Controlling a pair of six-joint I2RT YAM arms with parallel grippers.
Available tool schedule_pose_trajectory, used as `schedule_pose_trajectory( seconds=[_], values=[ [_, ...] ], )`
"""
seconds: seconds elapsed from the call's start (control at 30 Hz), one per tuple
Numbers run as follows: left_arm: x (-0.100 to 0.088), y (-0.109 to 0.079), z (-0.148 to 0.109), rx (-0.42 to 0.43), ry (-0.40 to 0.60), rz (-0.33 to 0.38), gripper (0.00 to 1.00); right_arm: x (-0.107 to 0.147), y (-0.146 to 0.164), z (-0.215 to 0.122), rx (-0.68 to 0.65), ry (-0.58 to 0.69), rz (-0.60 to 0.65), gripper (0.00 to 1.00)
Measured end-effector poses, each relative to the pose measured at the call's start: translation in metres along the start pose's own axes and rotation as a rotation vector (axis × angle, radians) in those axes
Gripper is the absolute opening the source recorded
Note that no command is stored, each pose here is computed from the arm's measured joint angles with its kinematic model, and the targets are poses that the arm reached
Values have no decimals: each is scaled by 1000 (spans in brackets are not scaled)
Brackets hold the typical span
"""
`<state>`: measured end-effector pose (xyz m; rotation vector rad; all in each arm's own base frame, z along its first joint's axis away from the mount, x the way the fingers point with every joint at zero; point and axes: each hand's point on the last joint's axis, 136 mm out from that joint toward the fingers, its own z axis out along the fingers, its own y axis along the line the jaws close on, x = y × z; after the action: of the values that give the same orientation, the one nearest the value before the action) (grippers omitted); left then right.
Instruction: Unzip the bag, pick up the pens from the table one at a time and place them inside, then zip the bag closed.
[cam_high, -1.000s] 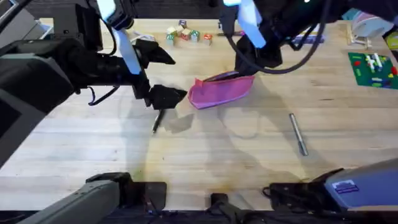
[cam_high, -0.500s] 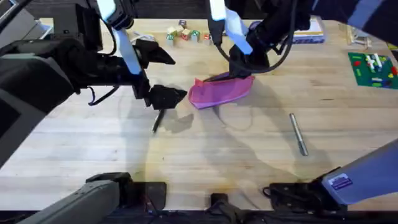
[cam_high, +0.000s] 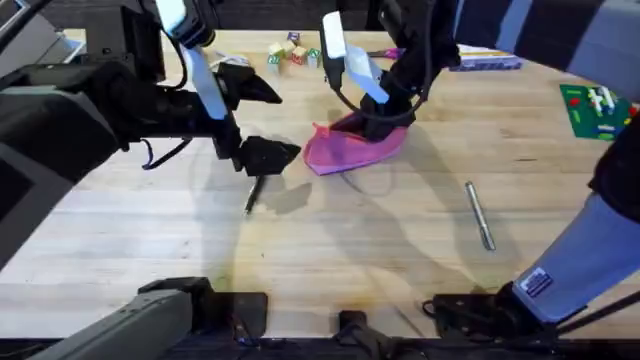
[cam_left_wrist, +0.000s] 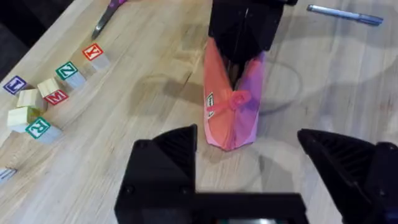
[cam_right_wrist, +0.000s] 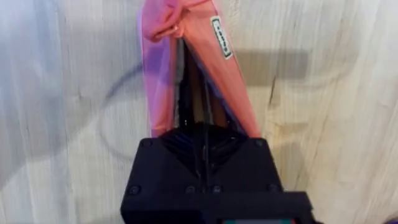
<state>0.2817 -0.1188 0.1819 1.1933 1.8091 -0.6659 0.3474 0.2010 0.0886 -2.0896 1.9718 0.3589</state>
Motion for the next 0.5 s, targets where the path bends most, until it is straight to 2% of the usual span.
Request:
schedule_pose_trajectory(
  seconds=[0.23,0.3,0.37,0.5],
  values=[
    [0,0,0,0,0,0,993,1,1,1,-7,2,0,41],
    [0,0,0,0,0,0,993,1,2,1,-11,4,0,126],
    [0,0,0,0,0,0,994,1,2,1,-11,4,-2,295],
    [0,0,0,0,0,0,994,1,2,0,-9,4,-4,869]
  ],
)
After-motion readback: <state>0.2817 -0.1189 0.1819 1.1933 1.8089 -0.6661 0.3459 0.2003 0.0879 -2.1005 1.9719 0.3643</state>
